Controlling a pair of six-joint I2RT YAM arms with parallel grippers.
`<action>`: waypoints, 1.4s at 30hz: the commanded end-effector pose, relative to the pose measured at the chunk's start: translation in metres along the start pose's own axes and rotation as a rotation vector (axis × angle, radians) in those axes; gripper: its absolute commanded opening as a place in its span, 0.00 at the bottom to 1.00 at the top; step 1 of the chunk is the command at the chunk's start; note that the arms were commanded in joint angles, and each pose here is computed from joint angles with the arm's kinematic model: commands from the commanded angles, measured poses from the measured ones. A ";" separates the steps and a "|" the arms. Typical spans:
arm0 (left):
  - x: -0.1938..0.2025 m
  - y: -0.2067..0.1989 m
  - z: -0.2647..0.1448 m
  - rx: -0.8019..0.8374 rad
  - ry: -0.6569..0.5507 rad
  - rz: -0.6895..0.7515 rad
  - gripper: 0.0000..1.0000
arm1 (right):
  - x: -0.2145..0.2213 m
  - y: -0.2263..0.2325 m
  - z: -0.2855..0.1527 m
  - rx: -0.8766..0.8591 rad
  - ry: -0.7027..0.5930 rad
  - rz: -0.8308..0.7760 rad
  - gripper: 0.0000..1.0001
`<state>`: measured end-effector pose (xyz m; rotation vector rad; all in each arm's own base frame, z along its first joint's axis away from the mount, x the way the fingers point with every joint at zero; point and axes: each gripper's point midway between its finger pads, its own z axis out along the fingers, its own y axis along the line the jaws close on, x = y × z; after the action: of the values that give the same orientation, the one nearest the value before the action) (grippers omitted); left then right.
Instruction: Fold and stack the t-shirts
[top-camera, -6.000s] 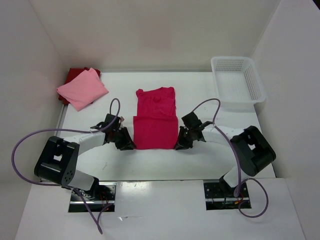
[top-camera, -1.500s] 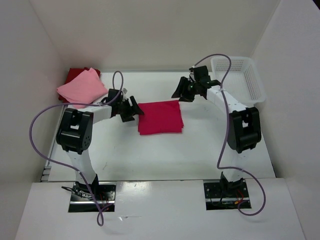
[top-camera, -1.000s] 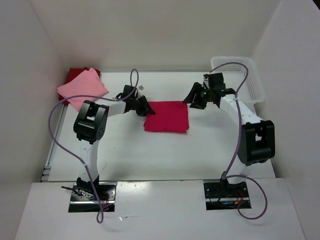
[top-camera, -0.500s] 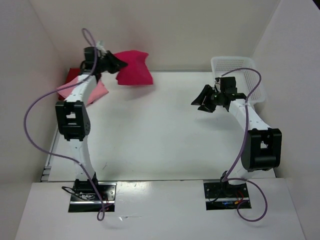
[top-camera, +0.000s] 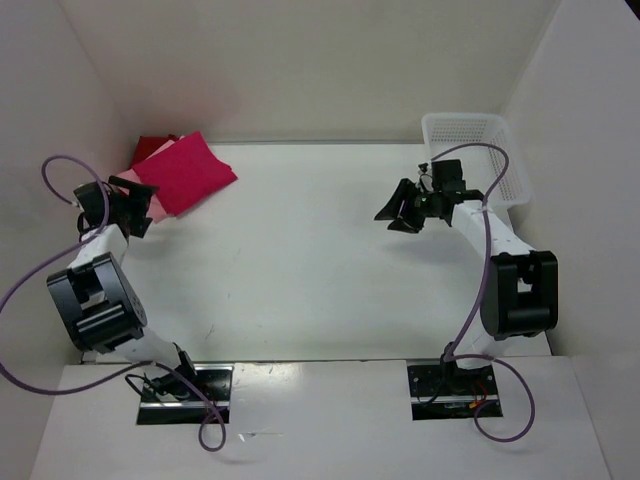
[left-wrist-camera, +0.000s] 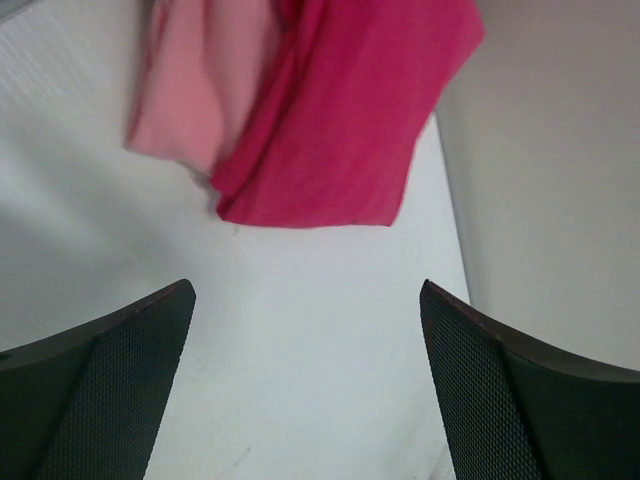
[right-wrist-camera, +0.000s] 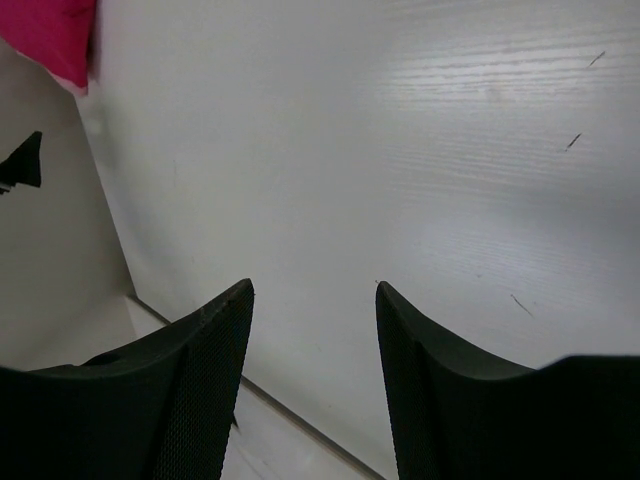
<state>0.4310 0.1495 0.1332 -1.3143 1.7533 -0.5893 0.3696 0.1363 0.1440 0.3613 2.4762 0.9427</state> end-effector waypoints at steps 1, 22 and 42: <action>-0.030 -0.049 -0.038 0.101 -0.185 0.045 1.00 | 0.017 -0.003 0.004 -0.010 0.042 -0.012 0.58; 0.173 0.007 -0.065 0.052 0.495 0.397 1.00 | 0.090 -0.002 0.032 0.060 0.160 -0.063 1.00; 0.310 -0.029 -0.130 0.233 0.728 0.578 1.00 | 0.093 -0.007 0.021 0.090 0.129 -0.106 1.00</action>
<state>0.2795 -0.1635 0.0911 -0.4310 2.5243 -0.9705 0.2949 0.1793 0.0911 0.2470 2.6645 0.8587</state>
